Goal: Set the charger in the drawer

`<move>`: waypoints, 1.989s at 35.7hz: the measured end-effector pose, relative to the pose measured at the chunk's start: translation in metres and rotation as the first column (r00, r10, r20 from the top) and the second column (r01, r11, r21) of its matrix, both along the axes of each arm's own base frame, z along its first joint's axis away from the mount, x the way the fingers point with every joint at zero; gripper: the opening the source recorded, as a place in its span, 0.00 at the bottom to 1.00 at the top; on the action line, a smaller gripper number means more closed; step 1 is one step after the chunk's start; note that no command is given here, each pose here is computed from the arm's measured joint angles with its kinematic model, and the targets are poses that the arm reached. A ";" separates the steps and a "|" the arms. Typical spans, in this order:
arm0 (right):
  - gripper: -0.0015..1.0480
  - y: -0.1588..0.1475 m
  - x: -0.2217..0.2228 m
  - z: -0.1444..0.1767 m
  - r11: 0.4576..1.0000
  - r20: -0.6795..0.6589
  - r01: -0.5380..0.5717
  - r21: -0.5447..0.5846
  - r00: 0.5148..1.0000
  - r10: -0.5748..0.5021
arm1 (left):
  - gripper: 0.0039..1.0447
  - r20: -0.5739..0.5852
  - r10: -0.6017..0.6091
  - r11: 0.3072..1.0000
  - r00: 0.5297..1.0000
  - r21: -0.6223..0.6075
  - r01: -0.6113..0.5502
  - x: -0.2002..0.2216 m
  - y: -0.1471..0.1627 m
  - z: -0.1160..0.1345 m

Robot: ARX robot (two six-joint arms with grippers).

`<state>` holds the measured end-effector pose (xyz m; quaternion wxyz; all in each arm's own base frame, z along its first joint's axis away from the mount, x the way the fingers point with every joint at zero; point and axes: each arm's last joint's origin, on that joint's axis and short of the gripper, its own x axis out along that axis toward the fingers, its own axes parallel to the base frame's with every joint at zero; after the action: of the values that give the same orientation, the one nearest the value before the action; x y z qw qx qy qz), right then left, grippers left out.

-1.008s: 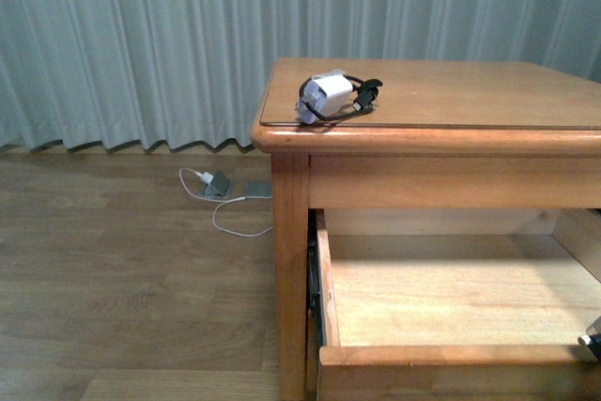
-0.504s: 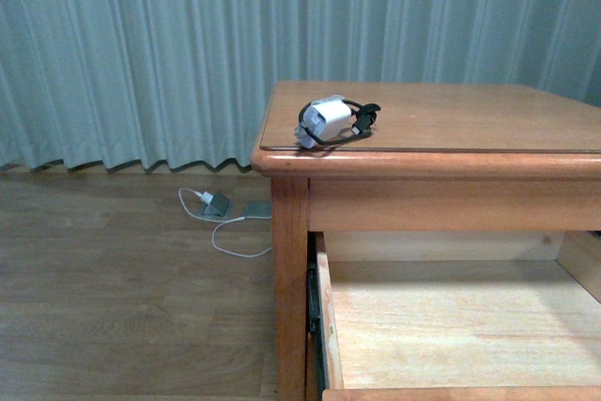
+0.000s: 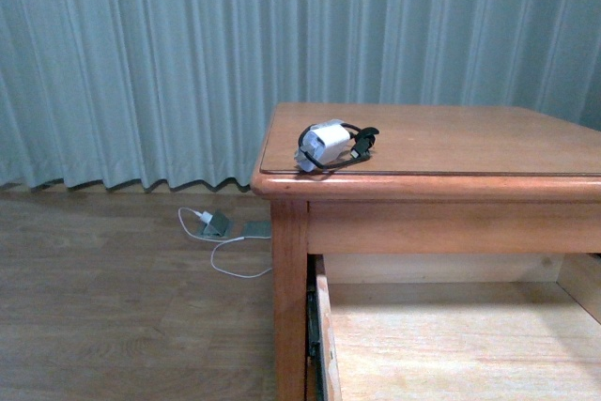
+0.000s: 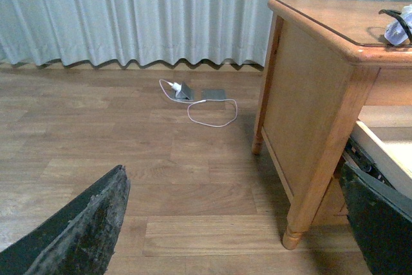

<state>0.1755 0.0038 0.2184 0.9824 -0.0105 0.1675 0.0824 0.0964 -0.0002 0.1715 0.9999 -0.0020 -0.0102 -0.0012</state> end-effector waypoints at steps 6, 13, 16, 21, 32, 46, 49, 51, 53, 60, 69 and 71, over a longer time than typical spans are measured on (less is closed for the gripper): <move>0.91 -0.002 -0.002 0.008 1.000 0.049 -0.006 -0.004 0.999 0.007 | 0.94 0.000 0.000 1.000 1.000 0.000 0.000 0.000 0.000 0.000; 0.91 -0.005 -0.002 0.016 1.000 0.099 -0.002 0.005 0.995 0.002 | 0.94 0.000 0.000 1.000 1.000 0.000 0.000 0.000 0.000 0.000; 0.91 -0.005 -0.003 0.017 1.000 0.110 -0.002 0.007 0.994 0.001 | 0.94 0.000 0.000 1.000 1.000 0.000 0.000 0.000 0.000 0.000; 0.91 -0.005 -0.003 0.018 1.000 0.112 -0.002 0.008 0.994 0.001 | 0.94 0.000 0.000 1.000 1.000 0.000 0.000 0.000 0.000 0.000; 0.47 -0.004 -0.021 -0.002 0.986 0.327 0.163 0.035 0.931 -0.165 | 0.94 0.000 0.000 1.000 1.000 0.000 0.000 0.000 0.000 0.000; 0.91 -0.004 -0.023 -0.008 0.986 0.321 0.161 0.038 0.933 -0.165 | 0.94 0.000 0.000 1.000 1.000 0.000 0.000 0.000 0.000 0.000; 0.91 -0.004 -0.023 -0.008 0.986 0.321 0.161 0.038 0.933 -0.165 | 0.94 0.000 0.000 1.000 1.000 0.000 0.000 0.000 0.000 0.000; 0.91 -0.004 -0.023 -0.008 0.986 0.321 0.161 0.038 0.933 -0.165 | 0.94 0.000 0.000 1.000 1.000 0.000 0.000 0.000 0.000 0.000; 0.91 -0.004 -0.023 -0.008 0.986 0.321 0.161 0.038 0.933 -0.165 | 0.94 0.000 0.000 1.000 1.000 0.000 0.000 0.000 0.000 0.000; 0.91 -0.004 -0.023 -0.008 0.986 0.321 0.161 0.038 0.933 -0.165 | 0.94 0.000 0.000 1.000 1.000 0.000 0.000 0.000 0.000 0.000; 0.54 -0.004 -0.035 -0.021 0.986 0.327 0.161 0.042 0.930 -0.166 | 0.94 0.000 0.000 1.000 1.000 0.000 0.000 0.000 0.000 0.000; 0.46 -0.004 -0.038 -0.025 0.986 0.324 0.162 0.039 0.931 -0.165 | 0.94 0.000 0.000 1.000 1.000 0.000 0.000 0.000 0.000 0.000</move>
<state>0.1380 -0.0004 0.1939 1.0000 -0.0045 0.0024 -0.0015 0.0964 -0.0003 0.1715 0.9999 -0.0020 -0.0102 -0.0014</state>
